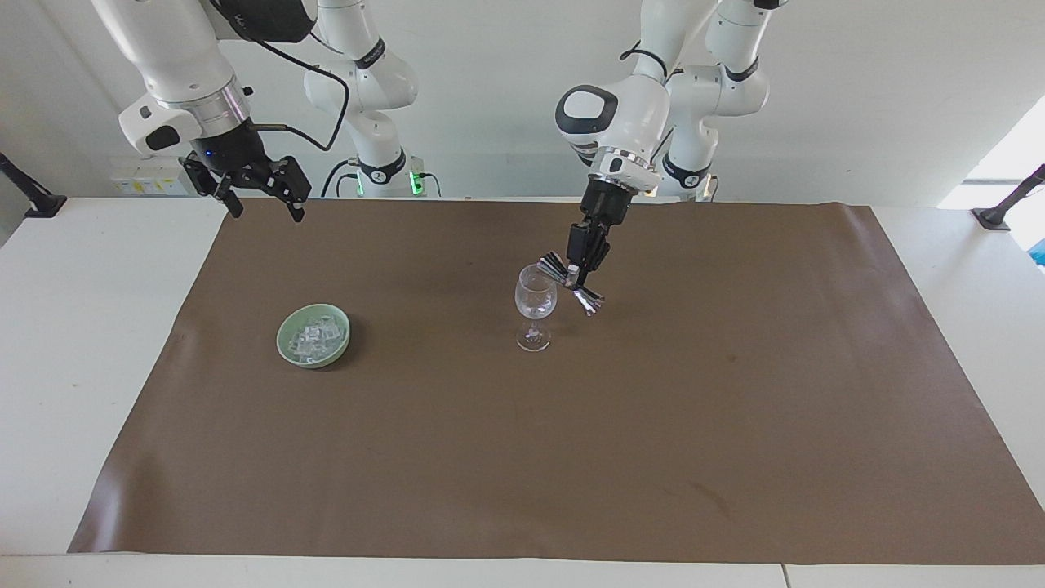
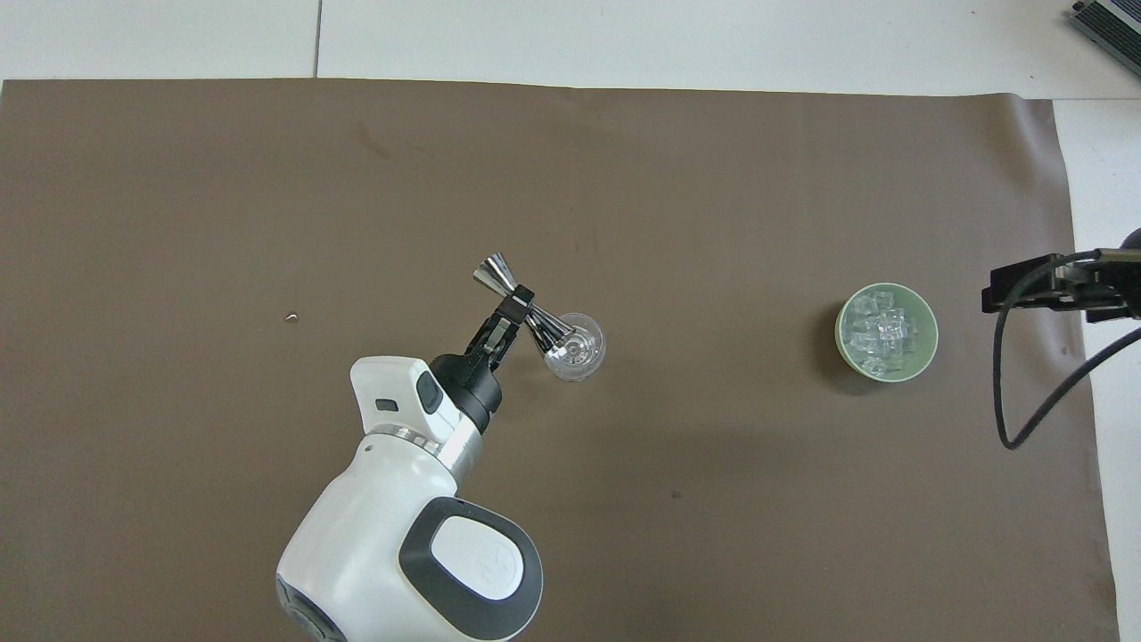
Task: Pour wine and add ice with both arms
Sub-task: 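Lift the jigger away with the left gripper while the right gripper reaches the cup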
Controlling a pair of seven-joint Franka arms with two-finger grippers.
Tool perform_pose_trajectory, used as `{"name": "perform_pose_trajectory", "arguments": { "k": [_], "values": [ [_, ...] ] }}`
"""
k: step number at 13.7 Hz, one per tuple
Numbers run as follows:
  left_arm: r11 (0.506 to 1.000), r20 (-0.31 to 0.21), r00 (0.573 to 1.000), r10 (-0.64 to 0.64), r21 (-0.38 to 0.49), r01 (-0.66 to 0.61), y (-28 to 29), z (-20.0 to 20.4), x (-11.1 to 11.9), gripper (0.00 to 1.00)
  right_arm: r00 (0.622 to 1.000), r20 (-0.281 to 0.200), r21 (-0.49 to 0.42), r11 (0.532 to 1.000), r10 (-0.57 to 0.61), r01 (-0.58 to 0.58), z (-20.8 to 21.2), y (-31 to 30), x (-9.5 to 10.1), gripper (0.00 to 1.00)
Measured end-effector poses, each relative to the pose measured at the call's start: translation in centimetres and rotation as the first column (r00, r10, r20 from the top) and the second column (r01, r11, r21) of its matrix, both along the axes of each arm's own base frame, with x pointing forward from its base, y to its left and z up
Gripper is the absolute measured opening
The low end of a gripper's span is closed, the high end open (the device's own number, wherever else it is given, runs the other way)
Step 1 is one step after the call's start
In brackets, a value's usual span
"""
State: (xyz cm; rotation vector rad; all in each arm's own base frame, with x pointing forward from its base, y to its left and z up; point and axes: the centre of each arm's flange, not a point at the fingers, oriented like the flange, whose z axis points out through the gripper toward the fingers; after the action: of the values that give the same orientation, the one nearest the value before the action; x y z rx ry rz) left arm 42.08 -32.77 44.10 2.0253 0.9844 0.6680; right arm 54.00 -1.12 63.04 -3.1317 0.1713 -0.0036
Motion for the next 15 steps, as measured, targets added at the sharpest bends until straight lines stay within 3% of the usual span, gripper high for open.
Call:
{"name": "perform_pose_trajectory", "arguments": {
  "k": [7,11,15],
  "values": [
    [0.984,-0.096,0.99,0.105,-0.131,-0.117,0.1,0.5,-0.2,0.21,1.0,0.004,0.001,1.0,-0.022,0.022,-0.2,-1.2,0.0,1.0],
    [0.973,-0.113,0.984,0.14,-0.169,-0.157,0.6,1.0,0.5,0.21,0.997,0.077,0.004,1.0,0.001,-0.001,-2.9,0.0,0.1,1.0],
    [0.958,-0.136,0.977,0.166,-0.214,-0.193,2.7,1.0,2.8,0.21,0.992,0.094,0.0,0.996,0.083,-0.084,-5.8,0.9,-0.7,1.0]
  ]
}}
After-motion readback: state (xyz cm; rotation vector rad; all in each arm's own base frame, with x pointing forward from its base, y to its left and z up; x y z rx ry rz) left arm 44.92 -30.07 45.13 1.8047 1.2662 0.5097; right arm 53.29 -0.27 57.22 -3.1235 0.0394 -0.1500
